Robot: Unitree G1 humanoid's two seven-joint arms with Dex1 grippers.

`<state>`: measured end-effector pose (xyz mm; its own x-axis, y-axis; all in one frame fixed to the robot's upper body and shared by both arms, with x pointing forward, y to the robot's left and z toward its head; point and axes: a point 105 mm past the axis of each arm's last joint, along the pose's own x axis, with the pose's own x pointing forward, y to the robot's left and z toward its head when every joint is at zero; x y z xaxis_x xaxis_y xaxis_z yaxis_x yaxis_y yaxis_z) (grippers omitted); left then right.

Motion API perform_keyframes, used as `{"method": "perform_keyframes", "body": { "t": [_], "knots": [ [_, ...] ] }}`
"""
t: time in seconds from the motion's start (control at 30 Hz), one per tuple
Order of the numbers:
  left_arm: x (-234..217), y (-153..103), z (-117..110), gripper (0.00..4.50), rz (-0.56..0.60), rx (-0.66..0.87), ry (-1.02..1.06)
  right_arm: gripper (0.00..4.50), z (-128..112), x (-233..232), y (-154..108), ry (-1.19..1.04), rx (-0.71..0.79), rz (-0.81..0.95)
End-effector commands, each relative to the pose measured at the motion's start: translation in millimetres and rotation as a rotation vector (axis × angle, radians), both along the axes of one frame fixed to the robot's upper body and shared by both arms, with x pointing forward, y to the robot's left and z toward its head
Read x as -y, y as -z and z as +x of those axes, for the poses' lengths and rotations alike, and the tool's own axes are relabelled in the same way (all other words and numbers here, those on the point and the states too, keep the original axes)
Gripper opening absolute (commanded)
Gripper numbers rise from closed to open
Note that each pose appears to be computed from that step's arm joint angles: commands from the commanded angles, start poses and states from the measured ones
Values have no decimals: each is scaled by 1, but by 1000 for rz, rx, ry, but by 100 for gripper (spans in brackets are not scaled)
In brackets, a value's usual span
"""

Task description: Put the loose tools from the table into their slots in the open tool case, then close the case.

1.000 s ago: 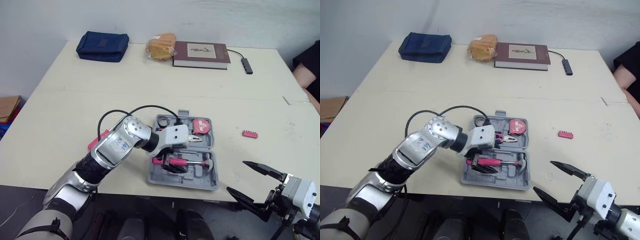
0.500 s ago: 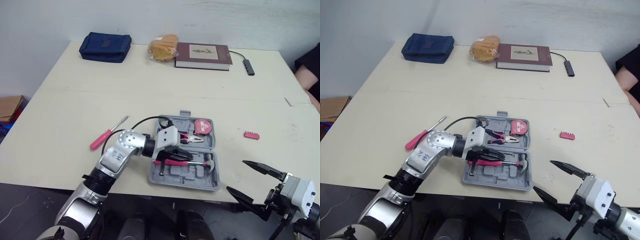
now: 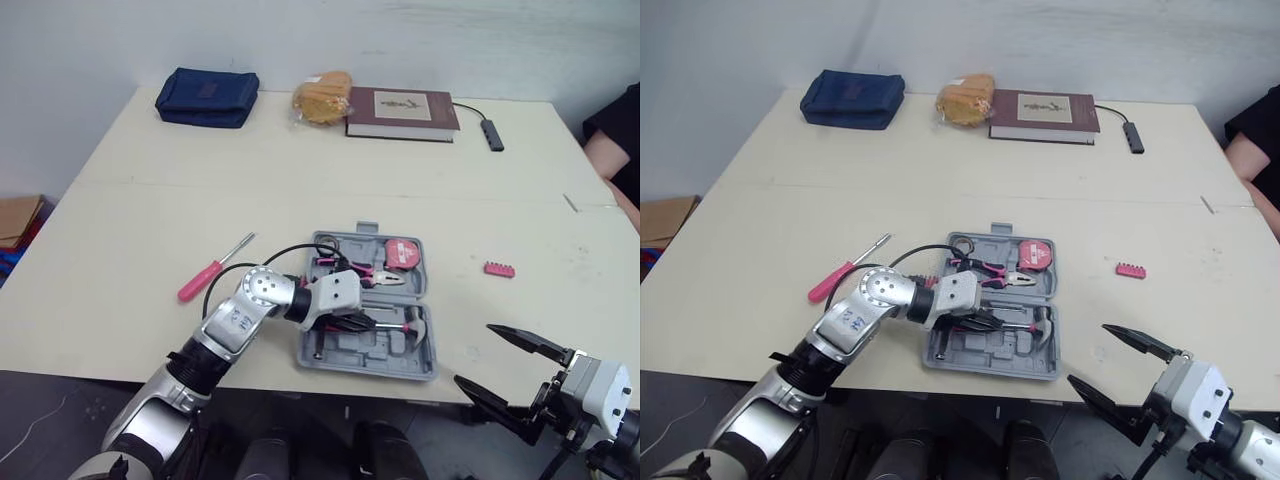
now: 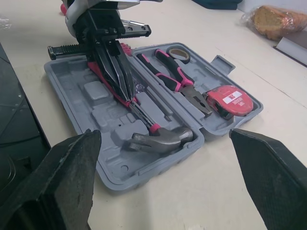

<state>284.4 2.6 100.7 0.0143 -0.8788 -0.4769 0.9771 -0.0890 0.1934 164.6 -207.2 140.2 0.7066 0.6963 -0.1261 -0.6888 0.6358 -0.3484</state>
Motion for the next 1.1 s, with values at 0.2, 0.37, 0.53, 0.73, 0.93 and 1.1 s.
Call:
{"method": "perform_keyframes", "body": {
  "t": [0.2,0.37,0.53,0.73,0.93,1.1],
  "knots": [
    [-25,76,-6,3,251,-212,-129,450,-1,0,-7,13,45,0],
    [-32,97,-13,3,326,-285,-155,450,-1,-5,-11,4,57,9],
    [-20,83,-11,3,235,-228,-102,450,-1,-3,-11,14,57,6],
    [-7,9,-18,3,-108,-63,155,450,-6,5,-6,47,41,5],
    [-38,-37,-13,3,-262,21,207,450,-16,22,-4,104,35,-10],
    [-82,-76,0,114,-431,79,97,450,-30,55,-6,217,83,-86]
  ]
}}
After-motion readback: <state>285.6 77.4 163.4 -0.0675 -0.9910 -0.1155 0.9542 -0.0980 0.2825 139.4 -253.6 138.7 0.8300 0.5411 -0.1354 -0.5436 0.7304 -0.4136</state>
